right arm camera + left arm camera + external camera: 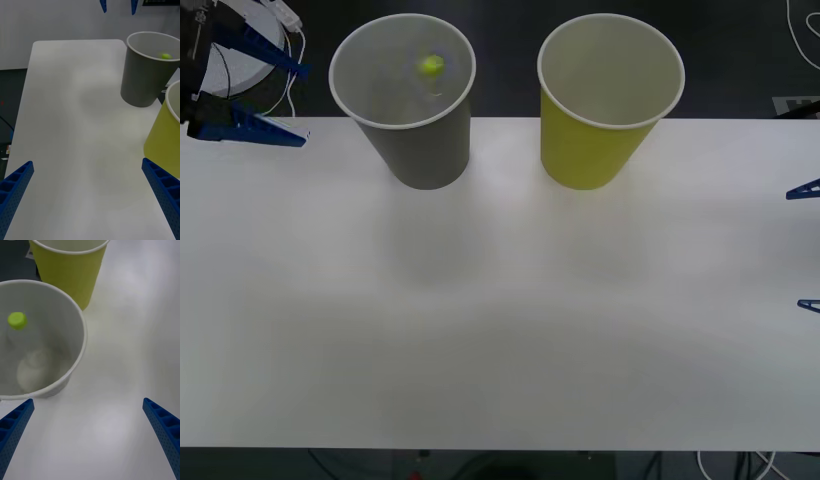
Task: Put the can into the green bin and the plastic bottle into the gray bin
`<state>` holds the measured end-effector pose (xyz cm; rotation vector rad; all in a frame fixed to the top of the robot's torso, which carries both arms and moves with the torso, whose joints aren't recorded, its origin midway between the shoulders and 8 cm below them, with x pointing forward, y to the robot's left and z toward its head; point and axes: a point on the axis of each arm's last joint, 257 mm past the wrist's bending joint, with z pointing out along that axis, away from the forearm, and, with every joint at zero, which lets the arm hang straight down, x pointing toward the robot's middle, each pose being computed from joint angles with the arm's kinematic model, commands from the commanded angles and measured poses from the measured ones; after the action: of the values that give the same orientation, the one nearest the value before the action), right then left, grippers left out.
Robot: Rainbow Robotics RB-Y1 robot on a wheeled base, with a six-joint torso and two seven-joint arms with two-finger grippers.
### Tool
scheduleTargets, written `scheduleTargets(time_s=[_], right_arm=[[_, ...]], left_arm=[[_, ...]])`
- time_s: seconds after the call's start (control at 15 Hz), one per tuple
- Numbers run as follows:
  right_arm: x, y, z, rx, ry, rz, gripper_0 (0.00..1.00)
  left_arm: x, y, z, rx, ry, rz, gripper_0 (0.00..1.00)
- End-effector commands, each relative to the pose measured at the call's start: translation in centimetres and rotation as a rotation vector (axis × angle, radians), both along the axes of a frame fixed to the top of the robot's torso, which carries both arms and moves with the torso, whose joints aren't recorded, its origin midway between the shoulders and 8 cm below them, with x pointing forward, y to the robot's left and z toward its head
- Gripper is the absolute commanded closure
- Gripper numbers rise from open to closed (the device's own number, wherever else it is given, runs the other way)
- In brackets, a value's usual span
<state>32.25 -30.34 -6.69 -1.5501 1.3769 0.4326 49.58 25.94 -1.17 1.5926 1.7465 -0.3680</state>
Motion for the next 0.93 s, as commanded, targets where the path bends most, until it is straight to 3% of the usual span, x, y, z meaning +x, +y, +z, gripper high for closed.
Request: scheduleTargets(time_s=[0.07,0.53,0.67,0.93], right_arm=[[0.0,0.0,0.0,0.000,0.000,0.000,0.00],[0.0,0.0,0.0,0.000,0.000,0.000,0.00],[0.0,0.0,0.0,0.000,0.000,0.000,0.00],[0.0,0.0,0.0,0.000,0.000,0.000,0.00]], left_arm=[[-0.6,-0.3,-0.6,-0.008,-0.010,0.001,0.00],[-1.9,-3.0,-3.0,-0.092,-0.048,-0.002,0.00],[-2.2,-3.3,-3.8,-0.113,-0.077,-0.010,0.00],[-4.3,-3.9,-5.7,-0.097,-0.136,-0.041,0.00]])
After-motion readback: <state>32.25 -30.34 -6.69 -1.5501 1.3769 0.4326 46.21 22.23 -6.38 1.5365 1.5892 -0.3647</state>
